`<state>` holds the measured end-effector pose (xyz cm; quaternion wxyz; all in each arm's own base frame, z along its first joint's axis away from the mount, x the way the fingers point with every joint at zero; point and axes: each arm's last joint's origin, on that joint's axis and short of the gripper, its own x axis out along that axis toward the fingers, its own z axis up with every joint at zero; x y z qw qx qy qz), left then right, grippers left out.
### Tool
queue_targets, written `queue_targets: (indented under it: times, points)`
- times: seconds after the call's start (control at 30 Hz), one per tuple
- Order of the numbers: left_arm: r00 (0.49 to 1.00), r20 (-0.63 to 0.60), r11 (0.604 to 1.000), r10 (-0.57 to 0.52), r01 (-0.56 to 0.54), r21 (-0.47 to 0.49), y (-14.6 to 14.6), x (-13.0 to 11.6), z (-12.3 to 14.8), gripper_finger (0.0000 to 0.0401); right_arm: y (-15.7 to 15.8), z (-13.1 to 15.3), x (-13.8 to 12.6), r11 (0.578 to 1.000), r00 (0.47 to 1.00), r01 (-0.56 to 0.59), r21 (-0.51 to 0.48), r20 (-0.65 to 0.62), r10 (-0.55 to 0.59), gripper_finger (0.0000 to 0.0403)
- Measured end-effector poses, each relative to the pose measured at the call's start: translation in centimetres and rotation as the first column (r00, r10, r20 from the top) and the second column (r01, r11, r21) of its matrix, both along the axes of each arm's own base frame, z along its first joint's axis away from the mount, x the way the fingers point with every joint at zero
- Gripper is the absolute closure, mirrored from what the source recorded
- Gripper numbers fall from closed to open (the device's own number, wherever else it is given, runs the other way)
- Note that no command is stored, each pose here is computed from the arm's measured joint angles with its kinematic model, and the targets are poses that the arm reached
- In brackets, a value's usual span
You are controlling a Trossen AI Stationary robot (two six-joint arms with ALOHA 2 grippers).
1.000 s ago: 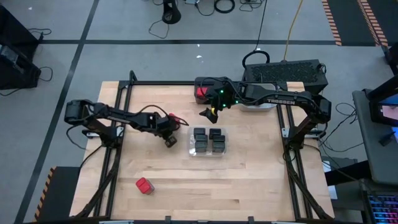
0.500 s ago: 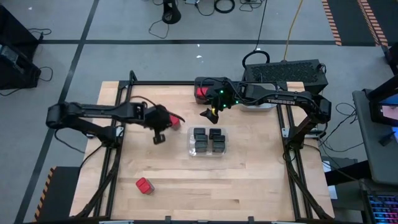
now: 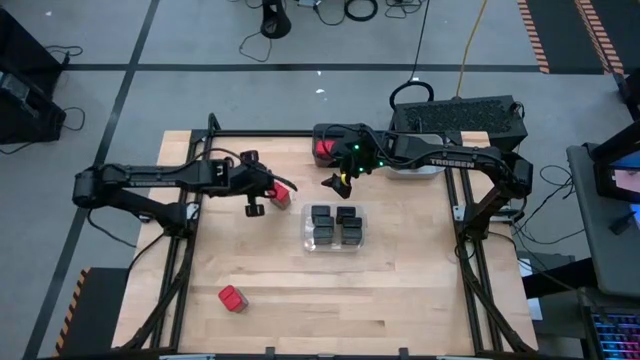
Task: Sort spices by type
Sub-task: Put the red seasoning can into the black bin
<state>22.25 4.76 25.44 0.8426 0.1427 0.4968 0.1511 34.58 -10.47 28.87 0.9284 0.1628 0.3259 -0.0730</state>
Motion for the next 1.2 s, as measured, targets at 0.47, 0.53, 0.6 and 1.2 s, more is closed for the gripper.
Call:
queue_targets:
  times: [0.47,0.53,0.6,1.2]
  points:
    - [0.977,-0.194,0.972,-0.091,0.046,-0.229,3.5,4.2,-0.4,0.022,0.0,0.0,0.0,1.0,1.0,0.001,0.002,-0.001,-0.001,0.0101]
    - [0.974,-0.204,0.969,-0.101,0.05,-0.242,3.7,4.7,0.0,0.0197,0.0,0.0,0.0,1.0,1.0,0.001,0.002,-0.002,-0.001,0.0101]
    - [0.972,-0.21,0.965,-0.106,0.049,-0.257,3.9,5.3,0.2,0.0176,0.0,0.0,0.0,1.0,1.0,0.002,0.004,-0.004,-0.002,0.0101]
    - [0.862,-0.303,0.905,-0.406,0.335,-0.26,4.4,6.6,-1.3,0.0136,0.0,-0.1,-0.1,1.0,1.0,-0.002,0.0,-0.009,0.002,0.0101]
